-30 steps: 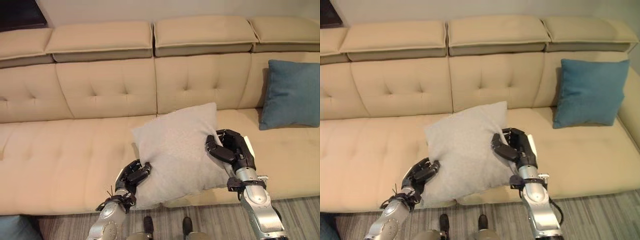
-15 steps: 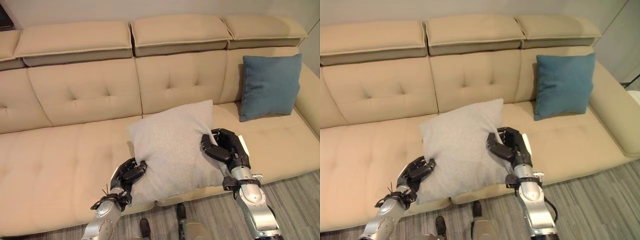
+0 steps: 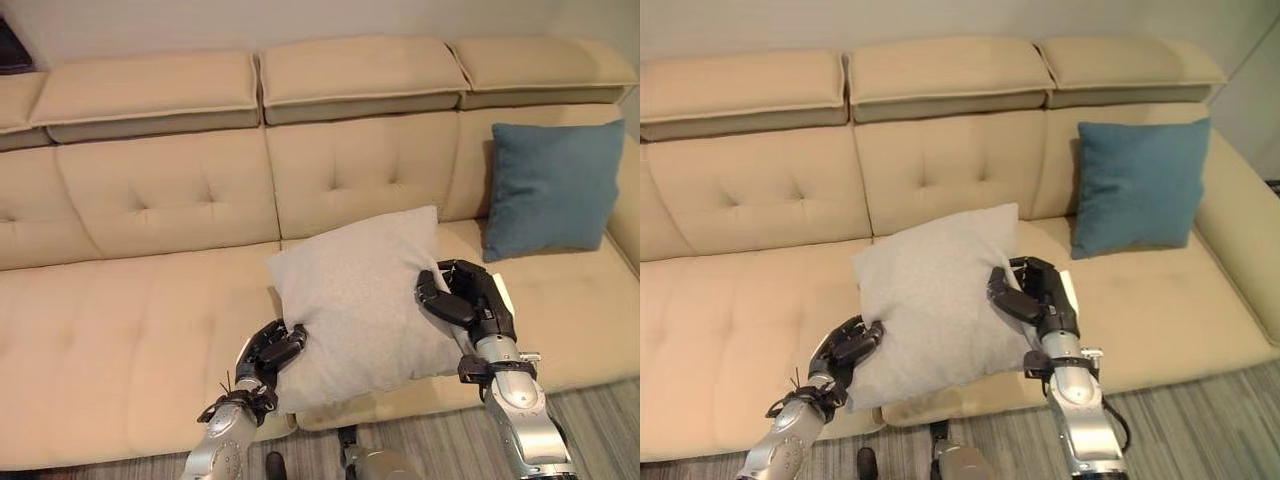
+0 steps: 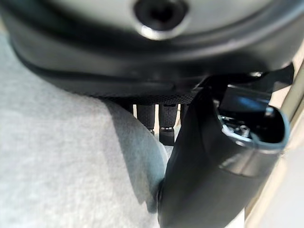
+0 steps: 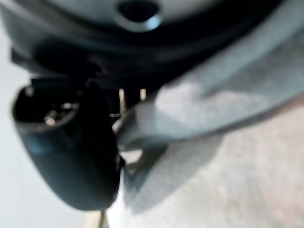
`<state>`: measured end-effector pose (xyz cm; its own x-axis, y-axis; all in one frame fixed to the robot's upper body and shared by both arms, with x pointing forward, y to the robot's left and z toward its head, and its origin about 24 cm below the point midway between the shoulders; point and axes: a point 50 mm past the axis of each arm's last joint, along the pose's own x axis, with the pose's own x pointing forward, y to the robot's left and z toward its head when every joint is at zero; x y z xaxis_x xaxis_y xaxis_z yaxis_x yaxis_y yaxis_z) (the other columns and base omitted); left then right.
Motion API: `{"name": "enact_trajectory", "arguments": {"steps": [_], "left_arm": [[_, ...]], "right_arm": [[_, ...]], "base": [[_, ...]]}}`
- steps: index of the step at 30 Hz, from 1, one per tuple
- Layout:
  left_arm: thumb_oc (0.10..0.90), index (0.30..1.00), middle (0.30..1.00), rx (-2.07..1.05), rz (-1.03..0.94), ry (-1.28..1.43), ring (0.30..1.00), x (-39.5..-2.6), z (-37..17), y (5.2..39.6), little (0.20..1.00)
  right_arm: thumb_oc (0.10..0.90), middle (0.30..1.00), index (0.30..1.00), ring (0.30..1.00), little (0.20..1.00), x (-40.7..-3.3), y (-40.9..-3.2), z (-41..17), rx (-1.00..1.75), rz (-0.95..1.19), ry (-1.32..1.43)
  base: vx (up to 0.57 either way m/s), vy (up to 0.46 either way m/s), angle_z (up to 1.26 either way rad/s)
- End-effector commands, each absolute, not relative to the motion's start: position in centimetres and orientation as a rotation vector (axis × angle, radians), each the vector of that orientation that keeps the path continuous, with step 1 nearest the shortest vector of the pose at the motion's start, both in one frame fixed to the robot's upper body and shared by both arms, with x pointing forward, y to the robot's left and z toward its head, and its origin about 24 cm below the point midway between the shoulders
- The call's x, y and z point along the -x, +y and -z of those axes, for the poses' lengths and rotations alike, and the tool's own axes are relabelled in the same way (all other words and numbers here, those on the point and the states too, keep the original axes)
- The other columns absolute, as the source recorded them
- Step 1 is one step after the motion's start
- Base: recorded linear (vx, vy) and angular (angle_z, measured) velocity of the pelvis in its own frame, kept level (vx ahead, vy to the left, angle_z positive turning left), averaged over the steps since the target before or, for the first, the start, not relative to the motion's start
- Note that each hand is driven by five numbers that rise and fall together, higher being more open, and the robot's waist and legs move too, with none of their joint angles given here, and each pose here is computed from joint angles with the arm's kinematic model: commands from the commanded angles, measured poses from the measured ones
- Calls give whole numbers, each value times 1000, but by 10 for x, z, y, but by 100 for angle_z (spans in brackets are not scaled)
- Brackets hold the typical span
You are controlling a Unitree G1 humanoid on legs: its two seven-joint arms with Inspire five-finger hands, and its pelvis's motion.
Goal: Pick up all the scattered cushions and arrange them neatly on the sofa.
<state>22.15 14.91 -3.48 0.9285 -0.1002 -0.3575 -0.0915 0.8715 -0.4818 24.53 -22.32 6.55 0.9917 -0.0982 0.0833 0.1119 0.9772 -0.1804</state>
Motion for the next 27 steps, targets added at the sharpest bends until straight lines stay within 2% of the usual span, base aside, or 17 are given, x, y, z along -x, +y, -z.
{"name": "enact_trajectory", "arguments": {"steps": [1, 9, 16, 27], "left_arm": [[400, 300, 300, 597, 264, -36, 300, -255, -48, 122, 300], [400, 300, 300, 584, 268, -18, 300, -252, -44, 120, 300], [400, 300, 300, 533, 227, -44, 300, -253, -48, 136, 300], [400, 300, 300, 252, 130, -288, 300, -262, -93, 165, 300]], "right_arm": [[400, 300, 300, 300, 300, -250, -200, -131, 113, -5, -450], [400, 300, 300, 300, 300, -249, -205, -127, 118, 34, -431], [400, 300, 300, 300, 300, -253, -190, -127, 116, -16, -429], [400, 300, 300, 300, 300, -259, -179, -130, 100, -47, -459]], "base": [[98, 10, 4], [185, 146, -8], [140, 199, -43], [78, 14, -10]]}}
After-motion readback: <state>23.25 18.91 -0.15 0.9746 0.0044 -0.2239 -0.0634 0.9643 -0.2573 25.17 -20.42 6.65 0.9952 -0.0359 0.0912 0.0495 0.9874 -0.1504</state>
